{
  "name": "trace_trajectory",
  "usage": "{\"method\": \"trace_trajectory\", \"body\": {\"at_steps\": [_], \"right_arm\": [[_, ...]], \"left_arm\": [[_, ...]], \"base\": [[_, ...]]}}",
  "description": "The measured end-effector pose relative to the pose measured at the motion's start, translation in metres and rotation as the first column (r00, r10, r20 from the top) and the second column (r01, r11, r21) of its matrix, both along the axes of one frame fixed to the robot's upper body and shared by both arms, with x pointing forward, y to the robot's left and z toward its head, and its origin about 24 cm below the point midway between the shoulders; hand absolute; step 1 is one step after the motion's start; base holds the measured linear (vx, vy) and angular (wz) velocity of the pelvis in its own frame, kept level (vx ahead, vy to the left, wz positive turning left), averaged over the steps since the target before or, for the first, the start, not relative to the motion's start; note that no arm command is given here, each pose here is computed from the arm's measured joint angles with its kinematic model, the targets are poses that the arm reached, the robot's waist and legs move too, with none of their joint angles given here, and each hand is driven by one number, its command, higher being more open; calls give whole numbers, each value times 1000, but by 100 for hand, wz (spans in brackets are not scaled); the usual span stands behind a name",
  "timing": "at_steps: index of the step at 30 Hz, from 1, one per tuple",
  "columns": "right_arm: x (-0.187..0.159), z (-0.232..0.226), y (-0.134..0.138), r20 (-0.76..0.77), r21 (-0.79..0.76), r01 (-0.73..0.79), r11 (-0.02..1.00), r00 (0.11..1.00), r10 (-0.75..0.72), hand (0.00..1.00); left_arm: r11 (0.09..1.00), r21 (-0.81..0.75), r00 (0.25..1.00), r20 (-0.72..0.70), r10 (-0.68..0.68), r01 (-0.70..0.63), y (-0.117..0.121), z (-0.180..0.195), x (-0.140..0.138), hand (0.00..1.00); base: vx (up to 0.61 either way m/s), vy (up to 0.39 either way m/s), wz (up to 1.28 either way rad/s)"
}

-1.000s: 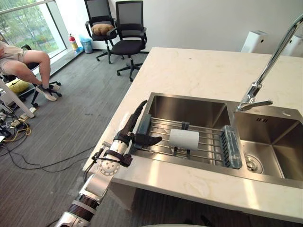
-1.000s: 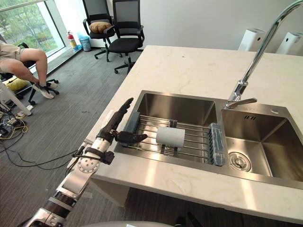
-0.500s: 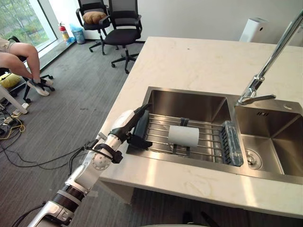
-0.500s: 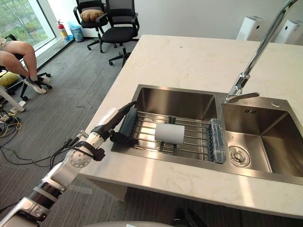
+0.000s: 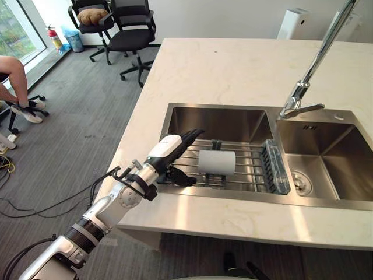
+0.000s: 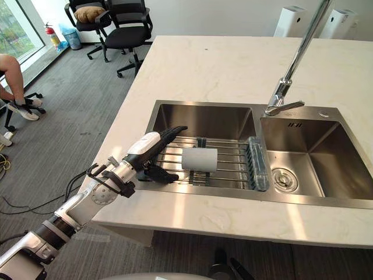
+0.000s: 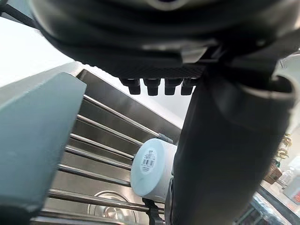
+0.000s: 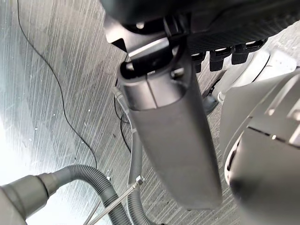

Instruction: Walk over to the sink, pick up the cup, carry it to the dishwasher, place the cup inside the dishwasher, then close the dishwasher door

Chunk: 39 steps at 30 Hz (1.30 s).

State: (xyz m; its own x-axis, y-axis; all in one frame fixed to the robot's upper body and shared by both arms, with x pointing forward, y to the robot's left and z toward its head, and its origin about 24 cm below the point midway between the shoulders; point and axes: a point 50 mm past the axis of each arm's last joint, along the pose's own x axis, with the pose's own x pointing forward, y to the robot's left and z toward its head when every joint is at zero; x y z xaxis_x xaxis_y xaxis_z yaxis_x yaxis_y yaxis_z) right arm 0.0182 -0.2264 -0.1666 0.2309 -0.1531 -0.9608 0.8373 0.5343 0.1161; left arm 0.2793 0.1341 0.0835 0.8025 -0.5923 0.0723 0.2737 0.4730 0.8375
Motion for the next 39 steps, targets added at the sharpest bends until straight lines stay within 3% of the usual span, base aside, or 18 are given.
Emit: {"method": "trace_trajectory", "body": {"at_steps": [20,27,39], "right_arm": [[-3,1,-7,8,0,39,999,999,-39,100],[4,1,-7,21,0,34,999,999,-34,100],[6,2,-10,3,-12,14,1000,1000,-14,100]], "left_arm": [[985,104,990,-43,-134,137,-33,8,10,100],[974,194,981,-174,-81,115,-29,-2,21,100],[949,268,964,-248,-99,166,-32,1,30,100]], "base": [[-37,-24,-5],[-41,-32,-3],[-45,-38,-2]]}}
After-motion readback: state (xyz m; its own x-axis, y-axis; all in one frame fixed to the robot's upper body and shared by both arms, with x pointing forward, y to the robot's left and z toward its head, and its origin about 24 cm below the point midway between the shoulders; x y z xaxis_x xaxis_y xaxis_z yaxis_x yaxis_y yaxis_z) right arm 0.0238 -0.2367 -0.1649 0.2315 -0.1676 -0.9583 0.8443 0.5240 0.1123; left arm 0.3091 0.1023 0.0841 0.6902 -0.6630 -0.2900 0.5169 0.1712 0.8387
